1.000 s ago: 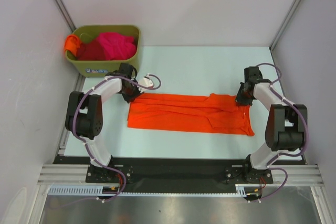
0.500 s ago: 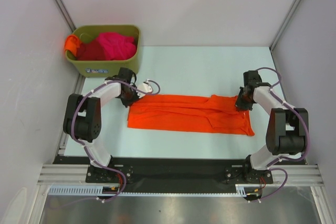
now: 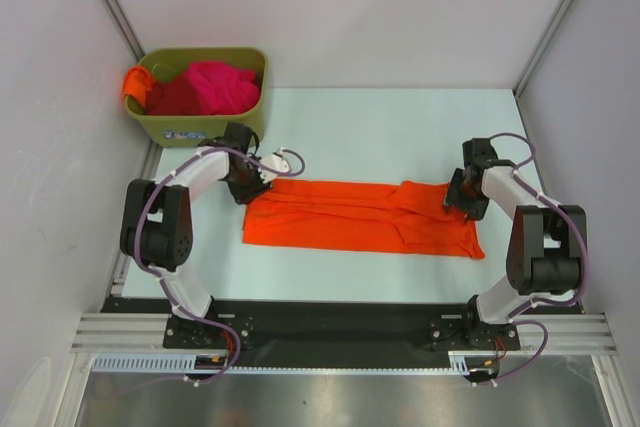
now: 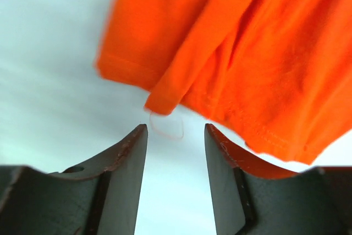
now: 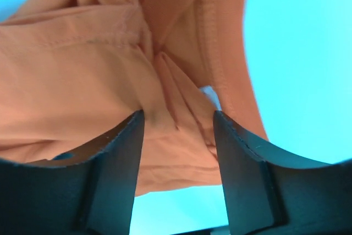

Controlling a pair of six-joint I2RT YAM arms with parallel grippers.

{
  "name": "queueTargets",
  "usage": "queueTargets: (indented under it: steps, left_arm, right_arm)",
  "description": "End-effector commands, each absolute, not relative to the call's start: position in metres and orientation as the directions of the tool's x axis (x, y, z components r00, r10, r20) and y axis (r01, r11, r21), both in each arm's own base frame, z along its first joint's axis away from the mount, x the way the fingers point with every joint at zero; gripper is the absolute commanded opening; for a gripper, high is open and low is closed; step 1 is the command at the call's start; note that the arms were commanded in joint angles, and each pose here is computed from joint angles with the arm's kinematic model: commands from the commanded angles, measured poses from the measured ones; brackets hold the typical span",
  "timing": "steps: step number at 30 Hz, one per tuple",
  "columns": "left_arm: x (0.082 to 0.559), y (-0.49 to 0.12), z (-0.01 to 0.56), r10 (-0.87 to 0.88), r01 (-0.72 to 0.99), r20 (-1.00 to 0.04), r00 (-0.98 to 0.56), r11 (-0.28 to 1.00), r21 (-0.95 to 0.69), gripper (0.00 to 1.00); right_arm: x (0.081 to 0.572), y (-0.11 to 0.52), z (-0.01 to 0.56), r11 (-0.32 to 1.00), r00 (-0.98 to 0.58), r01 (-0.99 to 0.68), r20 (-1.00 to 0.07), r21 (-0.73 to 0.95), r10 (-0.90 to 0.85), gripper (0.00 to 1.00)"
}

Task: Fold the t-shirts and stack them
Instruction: Fold the tshirt

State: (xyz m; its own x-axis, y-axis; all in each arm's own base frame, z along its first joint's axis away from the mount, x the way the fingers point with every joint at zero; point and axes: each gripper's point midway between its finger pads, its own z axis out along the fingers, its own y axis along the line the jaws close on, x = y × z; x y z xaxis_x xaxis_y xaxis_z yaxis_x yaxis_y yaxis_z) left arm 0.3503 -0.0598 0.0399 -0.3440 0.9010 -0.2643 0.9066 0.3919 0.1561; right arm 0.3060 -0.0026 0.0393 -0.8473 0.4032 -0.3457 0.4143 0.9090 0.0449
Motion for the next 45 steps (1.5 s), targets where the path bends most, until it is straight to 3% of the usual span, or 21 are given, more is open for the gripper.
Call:
queueTargets:
  steps: [1, 5, 8, 12, 20, 27, 28, 34, 38, 45]
  left_arm:
    - [0.364, -0.075, 0.094, 0.87, 0.897, -0.365, -0.331, 0.41, 0.164, 0.52]
    - [0.372, -0.103, 0.129, 0.801, 0.893, -0.492, -0.341, 0.439, 0.095, 0.54]
    - [0.384, -0.109, 0.126, 0.753, 0.859, -0.528, -0.392, 0.506, 0.084, 0.54]
    - [0.437, -0.092, 0.114, 0.673, 0.685, -0.558, -0.486, 0.69, 0.235, 0.54]
    - [0.45, -0.073, 0.052, 0.699, 0.655, -0.42, -0.578, 0.705, 0.272, 0.55]
    - [0.406, -0.061, 0.021, 0.775, 0.734, -0.305, -0.554, 0.627, 0.261, 0.55]
    - [0.398, -0.066, 0.018, 0.781, 0.752, -0.311, -0.541, 0.615, 0.236, 0.55]
    - [0.34, -0.076, 0.011, 0.815, 0.833, -0.282, -0.507, 0.547, 0.084, 0.55]
    - [0.301, -0.082, 0.009, 0.827, 0.859, -0.259, -0.499, 0.511, -0.022, 0.55]
    - [0.264, -0.111, 0.022, 0.844, 0.898, -0.314, -0.434, 0.433, -0.078, 0.57]
  right_arm:
    - [0.311, -0.017, 0.074, 0.896, -0.807, 0.444, -0.431, 0.008, 0.404, 0.6]
    - [0.297, -0.029, 0.092, 0.857, -0.762, 0.516, -0.457, -0.002, 0.458, 0.68]
    - [0.274, -0.043, 0.086, 0.776, -0.694, 0.628, -0.412, 0.054, 0.59, 0.63]
    - [0.255, -0.051, 0.072, 0.663, -0.578, 0.735, -0.378, 0.145, 0.723, 0.59]
    - [0.25, -0.031, 0.021, 0.574, -0.519, 0.788, -0.261, 0.222, 0.814, 0.52]
    - [0.252, -0.043, 0.0, 0.579, -0.528, 0.799, -0.274, 0.162, 0.804, 0.26]
    - [0.258, -0.046, 0.002, 0.595, -0.54, 0.788, -0.288, 0.157, 0.791, 0.19]
    - [0.306, -0.064, 0.0, 0.655, -0.583, 0.742, -0.347, 0.141, 0.735, 0.05]
    - [0.377, -0.07, 0.017, 0.732, -0.617, 0.656, -0.429, 0.182, 0.66, 0.01]
    - [0.485, -0.038, 0.021, 0.842, -0.676, 0.483, -0.508, 0.241, 0.534, 0.0]
